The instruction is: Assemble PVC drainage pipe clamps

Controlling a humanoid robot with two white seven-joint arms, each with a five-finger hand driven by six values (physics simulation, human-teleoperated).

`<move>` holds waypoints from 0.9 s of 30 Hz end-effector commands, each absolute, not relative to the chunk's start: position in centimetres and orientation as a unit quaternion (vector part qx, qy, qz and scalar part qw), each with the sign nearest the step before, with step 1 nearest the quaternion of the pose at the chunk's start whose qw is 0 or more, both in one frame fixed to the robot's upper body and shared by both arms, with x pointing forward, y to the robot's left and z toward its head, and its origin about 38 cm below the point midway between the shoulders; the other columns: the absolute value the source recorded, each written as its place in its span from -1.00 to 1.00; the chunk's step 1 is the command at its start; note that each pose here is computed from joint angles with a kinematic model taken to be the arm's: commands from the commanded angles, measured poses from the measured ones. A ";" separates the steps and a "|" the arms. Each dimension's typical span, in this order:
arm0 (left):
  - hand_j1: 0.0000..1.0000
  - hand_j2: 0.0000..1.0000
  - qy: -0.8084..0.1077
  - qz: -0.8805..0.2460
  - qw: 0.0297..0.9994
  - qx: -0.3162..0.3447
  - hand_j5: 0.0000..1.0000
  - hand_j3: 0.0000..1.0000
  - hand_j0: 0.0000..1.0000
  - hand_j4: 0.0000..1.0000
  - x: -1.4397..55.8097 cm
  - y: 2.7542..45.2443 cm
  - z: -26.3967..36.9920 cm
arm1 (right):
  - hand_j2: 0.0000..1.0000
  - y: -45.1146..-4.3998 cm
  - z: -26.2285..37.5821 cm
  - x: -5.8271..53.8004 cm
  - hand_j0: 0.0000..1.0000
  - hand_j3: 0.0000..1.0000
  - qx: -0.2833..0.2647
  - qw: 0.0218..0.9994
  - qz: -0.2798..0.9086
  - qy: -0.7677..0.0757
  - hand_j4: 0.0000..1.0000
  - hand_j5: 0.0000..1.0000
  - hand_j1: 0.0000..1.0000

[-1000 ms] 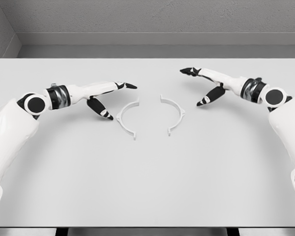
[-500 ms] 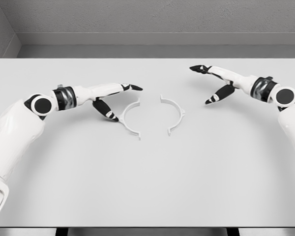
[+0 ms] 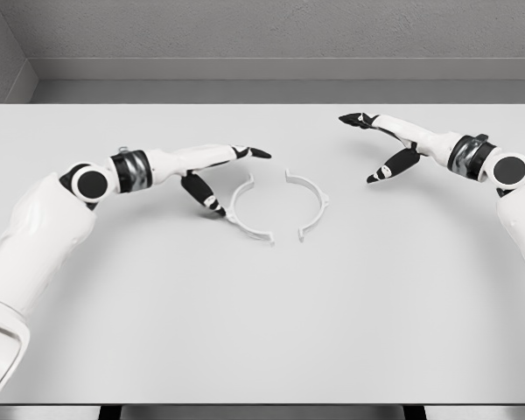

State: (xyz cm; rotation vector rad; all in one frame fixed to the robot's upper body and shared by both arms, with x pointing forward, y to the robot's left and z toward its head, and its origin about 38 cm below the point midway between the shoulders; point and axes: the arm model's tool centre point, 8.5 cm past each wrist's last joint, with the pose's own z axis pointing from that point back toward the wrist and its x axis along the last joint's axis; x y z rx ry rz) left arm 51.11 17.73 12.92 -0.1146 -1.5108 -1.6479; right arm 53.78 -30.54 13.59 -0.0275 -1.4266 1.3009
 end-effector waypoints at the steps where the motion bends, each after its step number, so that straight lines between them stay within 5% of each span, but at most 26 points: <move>1: 1.00 1.00 -0.612 -0.658 0.435 -0.052 1.00 1.00 1.00 1.00 51.1 17.1 13.0 | 1.00 -30.6 13.8 53.8 1.00 1.00 -0.011 0.569 0.550 -0.611 1.00 1.00 1.00; 19: 1.00 1.00 -0.615 -0.670 0.412 -0.057 1.00 1.00 1.00 1.00 51.3 14.0 13.7 | 1.00 -30.5 13.9 53.9 1.00 1.00 -0.011 0.568 0.550 -0.612 1.00 1.00 1.00; 27: 1.00 1.00 -0.622 -0.665 0.411 -0.039 1.00 1.00 1.00 1.00 51.9 15.8 15.3 | 1.00 -30.5 13.8 53.8 1.00 1.00 -0.011 0.569 0.550 -0.612 1.00 1.00 1.00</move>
